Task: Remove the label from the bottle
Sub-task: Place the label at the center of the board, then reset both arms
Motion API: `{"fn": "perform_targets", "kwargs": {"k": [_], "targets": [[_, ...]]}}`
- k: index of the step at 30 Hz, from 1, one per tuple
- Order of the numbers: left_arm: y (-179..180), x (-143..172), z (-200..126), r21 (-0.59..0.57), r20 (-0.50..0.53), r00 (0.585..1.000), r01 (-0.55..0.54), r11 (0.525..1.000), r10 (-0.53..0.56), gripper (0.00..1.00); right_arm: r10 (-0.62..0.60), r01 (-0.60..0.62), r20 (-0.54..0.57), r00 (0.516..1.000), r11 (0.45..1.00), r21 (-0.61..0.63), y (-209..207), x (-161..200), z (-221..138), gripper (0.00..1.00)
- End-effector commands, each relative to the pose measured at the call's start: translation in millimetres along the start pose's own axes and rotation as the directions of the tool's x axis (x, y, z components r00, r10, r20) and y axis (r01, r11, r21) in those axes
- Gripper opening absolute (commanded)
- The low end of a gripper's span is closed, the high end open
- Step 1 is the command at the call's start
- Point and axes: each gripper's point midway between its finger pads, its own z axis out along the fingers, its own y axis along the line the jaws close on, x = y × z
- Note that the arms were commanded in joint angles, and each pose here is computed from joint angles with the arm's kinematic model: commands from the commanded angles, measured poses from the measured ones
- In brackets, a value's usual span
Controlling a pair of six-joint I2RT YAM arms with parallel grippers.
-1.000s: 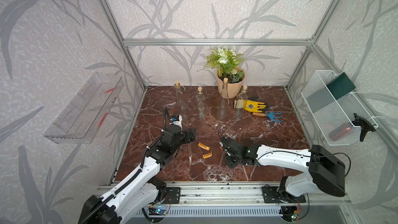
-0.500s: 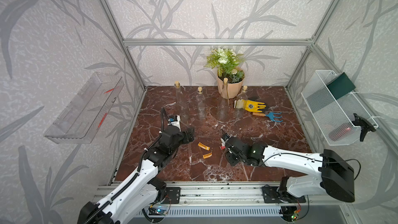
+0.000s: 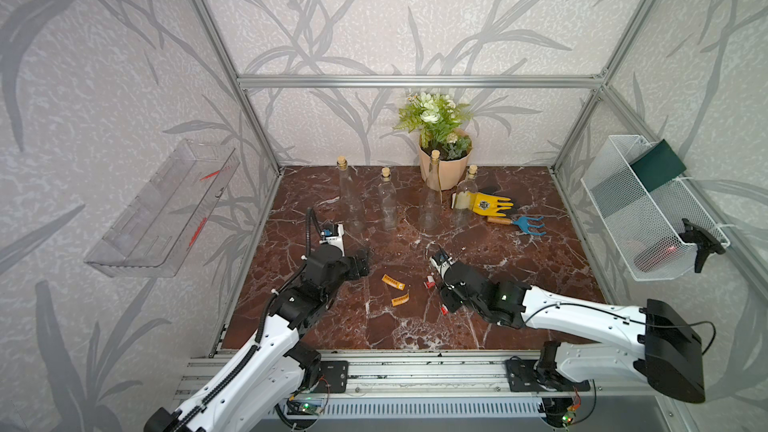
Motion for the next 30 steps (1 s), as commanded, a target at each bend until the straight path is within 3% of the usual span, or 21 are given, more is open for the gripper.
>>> {"fn": "perform_targets", "kwargs": {"k": [1, 18, 28, 30], "targets": [[-2.2, -9.4, -9.9, -0.004, 0.004, 0.999, -0.042, 0.999, 0.042, 0.87, -0.056, 0.054, 0.049, 0.997, 0.998, 0.040, -8.4, -5.3, -6.1, 0.40], [4.9, -11.1, -16.9, -0.044, -0.007, 0.991, -0.133, 0.990, 0.133, 0.87, -0.169, 0.133, 0.257, 0.952, 0.979, 0.151, -35.5, -8.8, -28.3, 0.59], [13.2, -17.2, -22.0, -0.088, 0.037, 0.978, -0.200, 0.976, 0.204, 0.87, -0.203, 0.136, 0.430, 0.880, 0.974, 0.181, -43.9, -4.2, -41.2, 0.59], [19.0, -15.5, -22.9, -0.113, 0.044, 0.977, -0.203, 0.973, 0.209, 0.83, -0.207, 0.132, 0.475, 0.856, 0.974, 0.187, -45.5, -4.2, -45.8, 0.58]]}}
